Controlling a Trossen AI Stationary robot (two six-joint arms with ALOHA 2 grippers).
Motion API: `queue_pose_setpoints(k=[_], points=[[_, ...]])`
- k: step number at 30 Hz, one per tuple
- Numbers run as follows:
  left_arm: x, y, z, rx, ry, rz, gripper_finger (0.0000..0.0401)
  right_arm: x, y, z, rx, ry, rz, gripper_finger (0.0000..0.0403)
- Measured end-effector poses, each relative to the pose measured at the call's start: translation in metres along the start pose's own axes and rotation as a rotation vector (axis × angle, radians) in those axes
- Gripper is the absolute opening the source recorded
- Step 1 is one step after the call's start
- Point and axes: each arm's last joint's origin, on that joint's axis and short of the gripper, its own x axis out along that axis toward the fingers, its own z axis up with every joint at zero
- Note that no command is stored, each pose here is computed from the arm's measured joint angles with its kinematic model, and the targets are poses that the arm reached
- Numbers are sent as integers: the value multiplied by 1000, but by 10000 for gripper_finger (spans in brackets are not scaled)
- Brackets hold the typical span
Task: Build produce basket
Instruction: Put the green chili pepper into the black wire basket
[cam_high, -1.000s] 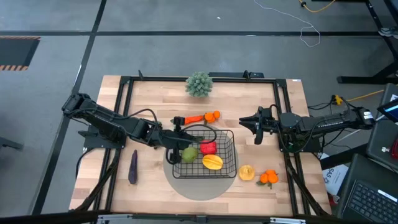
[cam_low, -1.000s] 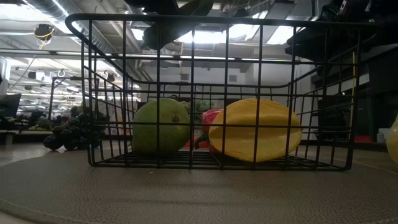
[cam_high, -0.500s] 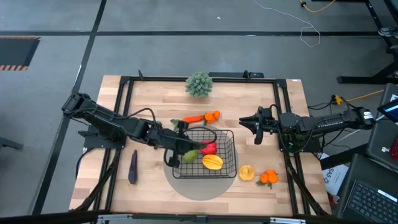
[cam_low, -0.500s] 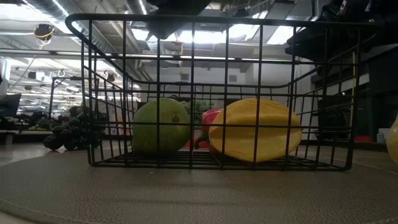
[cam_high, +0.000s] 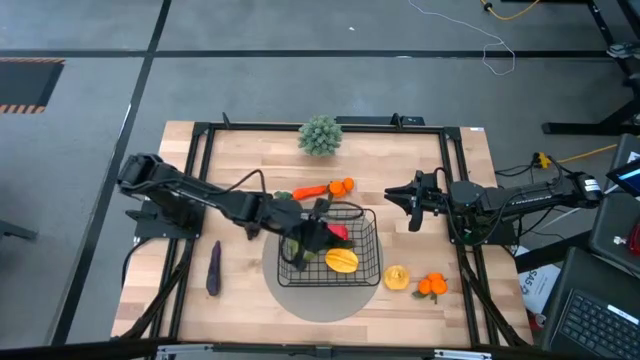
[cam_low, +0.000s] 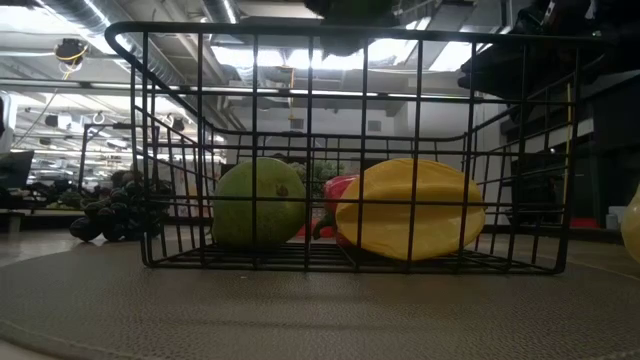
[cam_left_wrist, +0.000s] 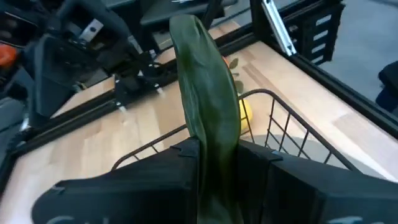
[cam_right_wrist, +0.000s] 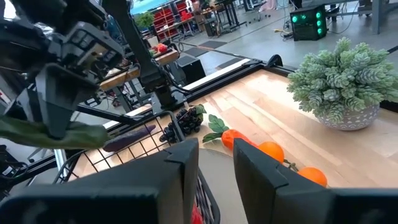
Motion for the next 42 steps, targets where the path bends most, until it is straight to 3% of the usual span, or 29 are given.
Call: queue_pose_setpoints(k=[6, 9, 22, 29, 36, 42], points=[[24, 10, -2, -40, -213, -19, 39, 0, 0, 0, 0, -1, 0, 97], [34, 11, -9, -40, -232, -16, 39, 0, 0, 0, 1, -1, 0, 97], [42, 9, -36, -173, -8, -44, 39, 0, 0, 0, 0, 0, 1, 97], [36, 8, -57, -183, 268, 102, 39, 0, 0, 0, 2, 0, 1, 97], [27, 6, -57, -197, 338, 88, 39, 0, 0, 0, 1, 1, 0, 97], [4, 8, -50, -189, 444, 203, 39, 0, 0, -1, 0, 5, -2, 97]])
